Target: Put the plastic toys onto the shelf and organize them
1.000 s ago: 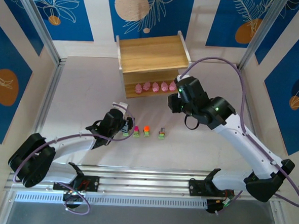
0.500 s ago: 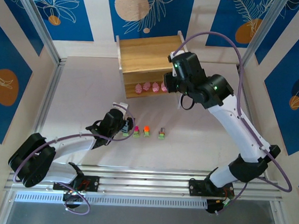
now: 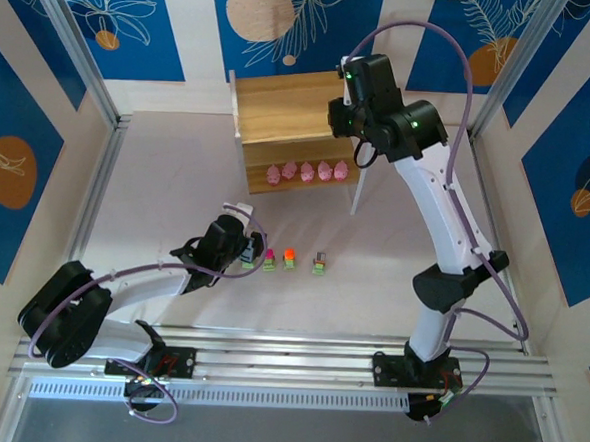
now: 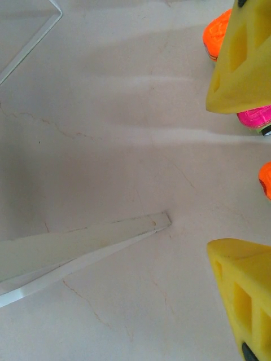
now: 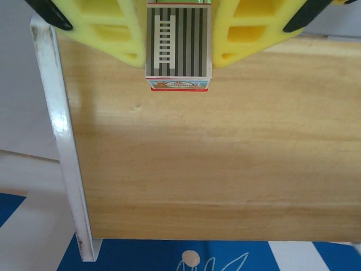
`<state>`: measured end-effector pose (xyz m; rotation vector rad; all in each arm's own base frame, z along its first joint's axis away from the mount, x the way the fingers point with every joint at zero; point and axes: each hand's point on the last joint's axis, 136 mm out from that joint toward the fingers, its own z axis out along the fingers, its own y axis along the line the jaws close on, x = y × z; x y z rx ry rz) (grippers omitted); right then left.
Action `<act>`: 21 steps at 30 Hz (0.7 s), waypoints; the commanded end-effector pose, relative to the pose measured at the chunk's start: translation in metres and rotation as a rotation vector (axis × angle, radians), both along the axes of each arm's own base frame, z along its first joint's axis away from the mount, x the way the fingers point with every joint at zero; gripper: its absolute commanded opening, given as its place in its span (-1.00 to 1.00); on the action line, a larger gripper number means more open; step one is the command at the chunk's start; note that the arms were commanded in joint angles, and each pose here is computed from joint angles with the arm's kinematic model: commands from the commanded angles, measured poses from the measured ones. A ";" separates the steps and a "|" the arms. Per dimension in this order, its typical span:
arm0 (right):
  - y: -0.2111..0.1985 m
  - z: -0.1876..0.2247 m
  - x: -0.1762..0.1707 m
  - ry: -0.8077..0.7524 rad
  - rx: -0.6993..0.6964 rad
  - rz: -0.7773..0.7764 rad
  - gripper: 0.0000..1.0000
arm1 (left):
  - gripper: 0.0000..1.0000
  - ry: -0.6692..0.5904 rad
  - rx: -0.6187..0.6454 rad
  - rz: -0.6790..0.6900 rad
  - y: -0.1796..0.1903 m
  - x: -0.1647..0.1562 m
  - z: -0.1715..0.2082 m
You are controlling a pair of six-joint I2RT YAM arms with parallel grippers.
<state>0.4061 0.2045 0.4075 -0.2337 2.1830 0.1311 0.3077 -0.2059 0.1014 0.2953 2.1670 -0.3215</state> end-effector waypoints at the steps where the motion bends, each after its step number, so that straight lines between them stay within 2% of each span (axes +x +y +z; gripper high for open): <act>1: -0.007 0.001 0.004 0.018 0.005 0.011 -0.52 | 0.20 -0.005 -0.030 0.002 -0.003 0.006 0.006; 9: -0.018 -0.001 0.020 0.020 -0.005 -0.019 -0.45 | 0.21 -0.003 -0.032 0.002 -0.003 0.006 0.006; 21: -0.029 -0.013 0.035 0.042 -0.001 -0.041 -0.45 | 0.21 0.007 -0.032 0.002 -0.003 0.007 0.004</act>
